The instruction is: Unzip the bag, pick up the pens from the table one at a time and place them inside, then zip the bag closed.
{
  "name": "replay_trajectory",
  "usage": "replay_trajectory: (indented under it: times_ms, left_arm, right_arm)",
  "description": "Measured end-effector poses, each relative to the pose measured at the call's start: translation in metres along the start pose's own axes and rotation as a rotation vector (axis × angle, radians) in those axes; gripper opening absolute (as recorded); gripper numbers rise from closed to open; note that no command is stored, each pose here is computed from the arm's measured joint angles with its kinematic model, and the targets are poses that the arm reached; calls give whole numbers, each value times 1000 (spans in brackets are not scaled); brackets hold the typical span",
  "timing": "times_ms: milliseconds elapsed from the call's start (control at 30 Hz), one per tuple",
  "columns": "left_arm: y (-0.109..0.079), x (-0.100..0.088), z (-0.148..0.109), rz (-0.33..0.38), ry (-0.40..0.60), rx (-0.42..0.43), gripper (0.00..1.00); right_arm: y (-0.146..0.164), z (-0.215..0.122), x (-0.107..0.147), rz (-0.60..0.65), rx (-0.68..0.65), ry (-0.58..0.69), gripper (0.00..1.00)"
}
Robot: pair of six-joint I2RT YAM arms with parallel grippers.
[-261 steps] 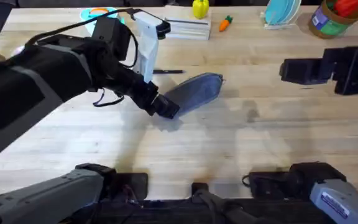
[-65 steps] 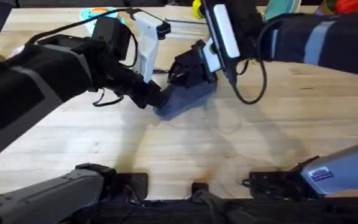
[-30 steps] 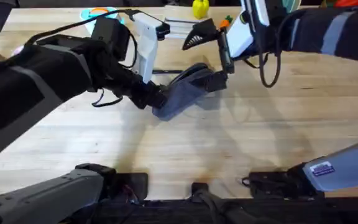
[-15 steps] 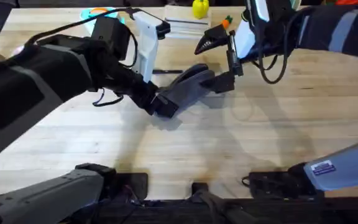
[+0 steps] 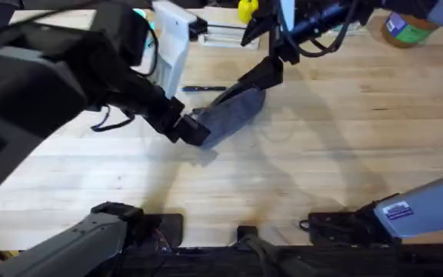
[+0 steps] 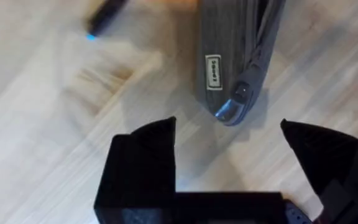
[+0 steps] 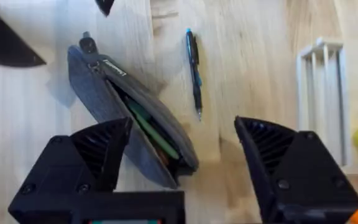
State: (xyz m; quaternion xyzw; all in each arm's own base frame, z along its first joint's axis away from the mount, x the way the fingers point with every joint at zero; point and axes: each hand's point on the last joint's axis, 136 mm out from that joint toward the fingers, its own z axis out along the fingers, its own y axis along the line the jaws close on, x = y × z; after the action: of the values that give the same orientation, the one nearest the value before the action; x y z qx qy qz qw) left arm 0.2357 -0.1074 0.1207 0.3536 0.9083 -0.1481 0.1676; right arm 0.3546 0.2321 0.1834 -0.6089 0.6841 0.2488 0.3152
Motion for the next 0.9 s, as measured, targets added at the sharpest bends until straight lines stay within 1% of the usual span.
replay_trajectory:
  times_ms: [67, 133, 167, 233, 333, 400, 567, 600, 633, 767, 800, 900]
  left_arm:
    - [5, -8, -19, 11, -47, -57, 994]
    - [9, -12, -34, 14, -90, -105, 994]
    - [13, -8, -55, 2, -135, -167, 994]
    - [13, -2, -66, -6, -151, -194, 993]
    - [12, 4, -78, 0, -169, -228, 993]
    - [12, 4, -83, 8, -183, -246, 993]
    - [12, 4, -85, 25, -187, -254, 993]
    - [12, 4, -85, 25, -187, -254, 993]
    - [12, 4, -85, 27, -186, -254, 993]
    - [13, 5, -83, 25, -180, -251, 993]
    - [13, 5, -82, 24, -177, -249, 993]
    - [13, 5, -82, 24, -176, -250, 992]
  right_arm:
    - [3, 0, -12, -70, 8, 25, 994]
    - [6, 2, -22, -127, 10, 35, 994]
    - [10, 6, -30, -179, 10, 46, 994]
    - [12, 8, -31, -197, 10, 53, 994]
    - [14, 10, -32, -243, 6, 58, 995]
    - [15, 11, -33, -269, 2, 58, 995]
    - [18, 13, -35, -314, -6, 56, 993]
    - [18, 13, -36, -321, -3, 55, 937]
    - [16, 13, -37, -329, 2, 53, 810]
    - [16, 13, -37, -333, 3, 52, 240]
    - [26, 12, -29, -319, -38, 78, 39]
    - [45, 9, -14, -344, -123, 123, 33]
